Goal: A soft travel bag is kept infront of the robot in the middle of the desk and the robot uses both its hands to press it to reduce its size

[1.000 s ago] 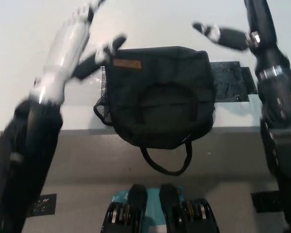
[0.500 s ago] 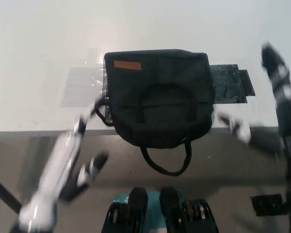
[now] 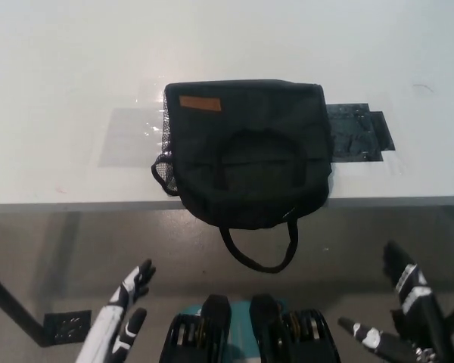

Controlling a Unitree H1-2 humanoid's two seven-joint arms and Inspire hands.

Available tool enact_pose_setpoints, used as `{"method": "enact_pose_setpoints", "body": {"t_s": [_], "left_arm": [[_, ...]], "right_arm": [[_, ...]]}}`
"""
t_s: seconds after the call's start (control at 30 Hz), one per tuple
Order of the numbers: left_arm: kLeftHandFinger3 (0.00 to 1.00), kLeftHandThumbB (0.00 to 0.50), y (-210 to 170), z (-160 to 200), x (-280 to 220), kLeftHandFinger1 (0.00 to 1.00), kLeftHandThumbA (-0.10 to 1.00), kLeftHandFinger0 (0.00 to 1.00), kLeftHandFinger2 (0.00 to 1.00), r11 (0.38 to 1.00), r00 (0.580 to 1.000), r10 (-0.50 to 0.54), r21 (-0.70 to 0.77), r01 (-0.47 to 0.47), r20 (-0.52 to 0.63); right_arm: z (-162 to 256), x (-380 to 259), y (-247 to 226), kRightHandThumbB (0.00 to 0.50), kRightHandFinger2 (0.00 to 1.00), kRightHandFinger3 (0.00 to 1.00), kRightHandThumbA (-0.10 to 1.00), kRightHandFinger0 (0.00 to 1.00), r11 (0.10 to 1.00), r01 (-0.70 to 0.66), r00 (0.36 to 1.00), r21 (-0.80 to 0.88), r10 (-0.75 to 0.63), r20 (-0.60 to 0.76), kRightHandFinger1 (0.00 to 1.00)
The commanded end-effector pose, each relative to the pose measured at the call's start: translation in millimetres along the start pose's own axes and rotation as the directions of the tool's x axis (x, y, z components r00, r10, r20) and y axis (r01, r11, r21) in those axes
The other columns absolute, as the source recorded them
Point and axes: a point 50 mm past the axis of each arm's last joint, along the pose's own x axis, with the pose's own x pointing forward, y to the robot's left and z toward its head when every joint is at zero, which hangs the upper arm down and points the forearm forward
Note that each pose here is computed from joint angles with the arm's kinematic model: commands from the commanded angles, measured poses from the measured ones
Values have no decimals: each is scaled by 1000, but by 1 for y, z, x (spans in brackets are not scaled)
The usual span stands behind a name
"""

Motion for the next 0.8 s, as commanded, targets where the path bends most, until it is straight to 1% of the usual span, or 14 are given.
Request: {"method": "enact_pose_setpoints", "body": {"t_s": [0.0,0.03,0.13,0.17,0.2,0.23,0.27,0.33,0.43,0.5,0.53,0.67,0.73,0.77], "left_arm": [[1000,127,3,-14,9,1000,1000,1000,1000,999,999,30,-27,-29,30],[1000,127,3,-20,11,1000,1000,1000,1000,999,1000,24,-25,-24,13],[1000,140,5,-37,17,1000,1000,1000,1000,1000,999,16,-7,-17,-43],[1000,138,6,-41,18,1000,1000,1000,1000,1000,998,11,-14,-12,-59],[1000,137,7,-44,19,1000,1000,1000,1000,1000,998,8,-15,-9,-64],[1000,150,7,-46,20,1000,1000,1000,1000,1000,998,3,-23,-4,-70],[1000,151,8,-46,21,1000,1000,1000,1000,1000,998,3,-25,-5,-70],[1000,131,7,-46,21,1000,1000,1000,1000,1000,997,-4,-21,2,-71],[1000,128,6,-47,20,1000,1000,1000,1000,1000,997,-6,-19,4,-78],[1000,129,7,-47,20,1000,1000,1000,1000,1000,997,-5,-19,4,-81],[1000,126,8,-47,21,1000,1000,1000,1000,1000,997,-6,-21,4,-82],[1000,124,9,-47,22,1000,1000,1000,1000,1000,996,-8,-15,7,-92],[1000,111,9,-46,23,1000,1000,1000,1000,1000,996,-7,-17,5,-89],[1000,110,9,-46,23,1000,1000,1000,1000,1000,996,-8,-17,7,-90]], "right_arm": [[-5,7,0,118,1000,1000,1000,1000,1000,8,998,-7,-8,60,1000],[-8,9,-1,118,1000,1000,1000,1000,1000,9,998,3,-9,54,1000],[-16,16,-6,84,1000,1000,1000,1000,1000,9,999,-10,-9,44,1000],[-16,19,-6,94,1000,1000,1000,1000,1000,10,999,-11,-10,40,1000],[-16,21,-6,86,1000,1000,1000,1000,1000,9,999,-12,-8,40,1000],[-18,23,-6,112,1000,1000,1000,1000,1000,8,999,-12,-8,37,1000],[-19,26,-6,113,1000,1000,1000,1000,1000,7,999,-12,-7,37,1000],[-20,26,-6,102,1000,1000,1000,1000,1000,4,1000,-9,-4,31,1000],[-21,27,-7,116,1000,1000,1000,1000,1000,-2,1000,-16,2,20,1000],[-21,28,-6,91,1000,1000,1000,1000,1000,-16,1000,-17,16,19,1000],[-21,28,-6,99,1000,1000,1000,1000,1000,-22,1000,-16,23,16,1000],[-21,31,-6,91,1000,1000,1000,1000,999,-33,999,-19,34,21,1000],[-19,32,-5,102,1000,1000,1000,1000,999,-35,999,-22,35,12,1000],[-19,32,-5,94,1000,1000,1000,1000,999,-37,999,-25,37,12,1000]]}}
